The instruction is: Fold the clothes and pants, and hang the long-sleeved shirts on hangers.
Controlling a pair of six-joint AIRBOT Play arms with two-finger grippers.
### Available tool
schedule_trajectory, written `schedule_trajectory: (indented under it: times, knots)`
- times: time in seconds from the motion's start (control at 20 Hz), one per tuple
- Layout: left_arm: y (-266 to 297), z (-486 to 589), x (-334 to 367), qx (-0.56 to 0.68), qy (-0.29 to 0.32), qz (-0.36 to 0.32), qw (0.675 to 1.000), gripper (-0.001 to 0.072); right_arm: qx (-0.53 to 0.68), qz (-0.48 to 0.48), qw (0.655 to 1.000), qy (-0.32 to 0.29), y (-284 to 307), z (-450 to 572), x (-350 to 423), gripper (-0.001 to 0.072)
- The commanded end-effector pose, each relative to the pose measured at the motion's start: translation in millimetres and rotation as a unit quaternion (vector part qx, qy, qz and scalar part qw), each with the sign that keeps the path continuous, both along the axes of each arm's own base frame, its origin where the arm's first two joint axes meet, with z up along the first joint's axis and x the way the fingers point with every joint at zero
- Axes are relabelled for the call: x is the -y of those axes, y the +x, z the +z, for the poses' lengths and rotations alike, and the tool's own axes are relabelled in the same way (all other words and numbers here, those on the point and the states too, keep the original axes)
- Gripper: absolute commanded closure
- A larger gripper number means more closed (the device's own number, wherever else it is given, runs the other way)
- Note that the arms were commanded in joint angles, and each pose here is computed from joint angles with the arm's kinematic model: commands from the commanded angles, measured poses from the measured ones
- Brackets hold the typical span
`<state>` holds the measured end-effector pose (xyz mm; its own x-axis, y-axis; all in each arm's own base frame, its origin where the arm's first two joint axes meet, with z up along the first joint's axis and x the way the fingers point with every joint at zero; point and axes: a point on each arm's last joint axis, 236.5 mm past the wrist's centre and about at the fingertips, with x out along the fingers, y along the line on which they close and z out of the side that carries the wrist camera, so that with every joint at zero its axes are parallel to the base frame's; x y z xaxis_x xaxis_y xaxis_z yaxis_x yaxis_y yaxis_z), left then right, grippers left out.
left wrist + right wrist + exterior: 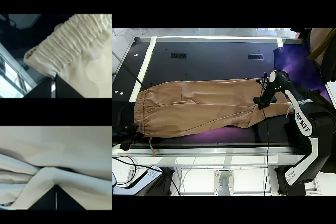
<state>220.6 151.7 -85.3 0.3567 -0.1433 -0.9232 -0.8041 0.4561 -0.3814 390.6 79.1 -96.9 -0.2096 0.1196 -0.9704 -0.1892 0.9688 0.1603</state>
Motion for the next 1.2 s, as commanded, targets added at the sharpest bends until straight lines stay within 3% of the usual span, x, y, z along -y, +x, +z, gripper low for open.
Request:
schedule_trajectory:
  times: [0.0, 0.15, 0.2, 0.3, 0.5, 0.7, 0.75, 1.15]
  knots:
    - [0, 2, -2, -0.001, 0.005, -0.003, 1.000, 0.0683, 0.008, 0.009, 1.000, -0.023, 6, 16, 12, 0.0697]
    - [1, 8, -10, -0.002, 0.019, -0.008, 1.000, 0.0683, 0.071, 0.002, 0.997, -0.033, 31, 55, 20, 0.0695]
    - [1, 8, -10, -0.001, 0.019, -0.008, 1.000, 0.0683, 0.075, 0.002, 0.997, -0.018, 33, 61, 12, 0.0662]
    - [1, 8, -10, -0.002, 0.018, -0.009, 1.000, 0.0682, 0.069, -0.008, 0.997, 0.015, 31, 58, -13, 0.0189]
    - [0, 7, -8, -0.003, 0.016, -0.010, 1.000, 0.0683, 0.048, 0.040, 0.998, -0.012, 17, 40, -46, 0.0190]
    - [0, 7, -8, -0.002, 0.020, -0.022, 1.000, 0.0683, 0.043, 0.118, 0.980, -0.155, 10, 34, -20, 0.0191]
    - [0, 7, -8, -0.001, 0.022, -0.028, 0.999, 0.0683, 0.035, 0.122, 0.978, -0.167, 7, 35, -17, 0.0191]
    - [0, 7, -8, -0.001, 0.023, -0.031, 0.999, 0.0682, 0.011, 0.124, 0.977, -0.176, -8, 26, -33, 0.0198]
